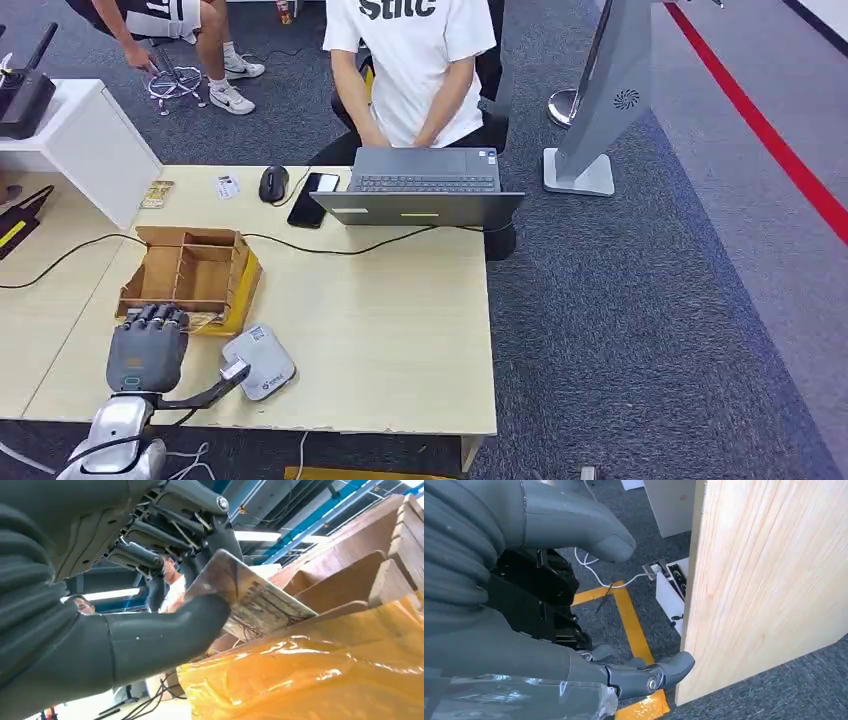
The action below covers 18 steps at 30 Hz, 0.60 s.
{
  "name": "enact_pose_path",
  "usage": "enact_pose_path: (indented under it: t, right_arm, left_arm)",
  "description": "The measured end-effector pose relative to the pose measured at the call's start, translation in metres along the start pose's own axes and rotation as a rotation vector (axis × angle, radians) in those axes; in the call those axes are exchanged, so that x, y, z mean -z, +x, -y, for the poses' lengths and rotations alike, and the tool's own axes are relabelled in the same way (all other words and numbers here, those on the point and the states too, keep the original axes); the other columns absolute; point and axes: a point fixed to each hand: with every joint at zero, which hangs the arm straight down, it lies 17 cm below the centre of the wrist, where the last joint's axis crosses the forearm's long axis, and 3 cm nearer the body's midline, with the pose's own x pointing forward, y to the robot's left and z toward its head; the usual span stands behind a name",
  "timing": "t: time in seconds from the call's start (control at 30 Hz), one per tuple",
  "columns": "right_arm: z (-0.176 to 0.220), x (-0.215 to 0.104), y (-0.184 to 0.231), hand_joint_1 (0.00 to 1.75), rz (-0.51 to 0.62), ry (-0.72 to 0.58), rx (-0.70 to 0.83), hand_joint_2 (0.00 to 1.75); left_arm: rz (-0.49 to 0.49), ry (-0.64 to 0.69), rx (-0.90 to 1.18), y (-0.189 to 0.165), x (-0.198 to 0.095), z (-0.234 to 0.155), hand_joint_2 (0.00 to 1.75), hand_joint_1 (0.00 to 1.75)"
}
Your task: Pass the card to the sensor for recognition and then transmit it.
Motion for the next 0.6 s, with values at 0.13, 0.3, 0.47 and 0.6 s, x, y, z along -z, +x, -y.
enact_pose_path:
  t: [0.13,0.3,0.47,0.6]
  right_arm:
    - [-0.001,0.0,0.0,0.0,-0.002,0.003,-0.002,1.75]
    - [-0.002,0.001,0.0,0.0,-0.006,0.005,-0.003,1.75]
    - [-0.005,0.003,0.002,0.0,-0.008,0.011,-0.006,1.75]
    - [-0.006,0.003,0.003,0.0,-0.008,0.012,-0.006,1.75]
  left_arm:
    - [-0.025,0.0,0.007,-0.008,0.002,0.0,1.75,1.75]
    - [-0.08,0.001,0.026,-0.026,0.005,0.0,1.75,1.75]
    - [-0.1,0.035,0.06,-0.045,0.022,-0.013,1.75,1.75]
    - [-0.099,0.046,0.07,-0.05,0.027,-0.018,1.75,1.75]
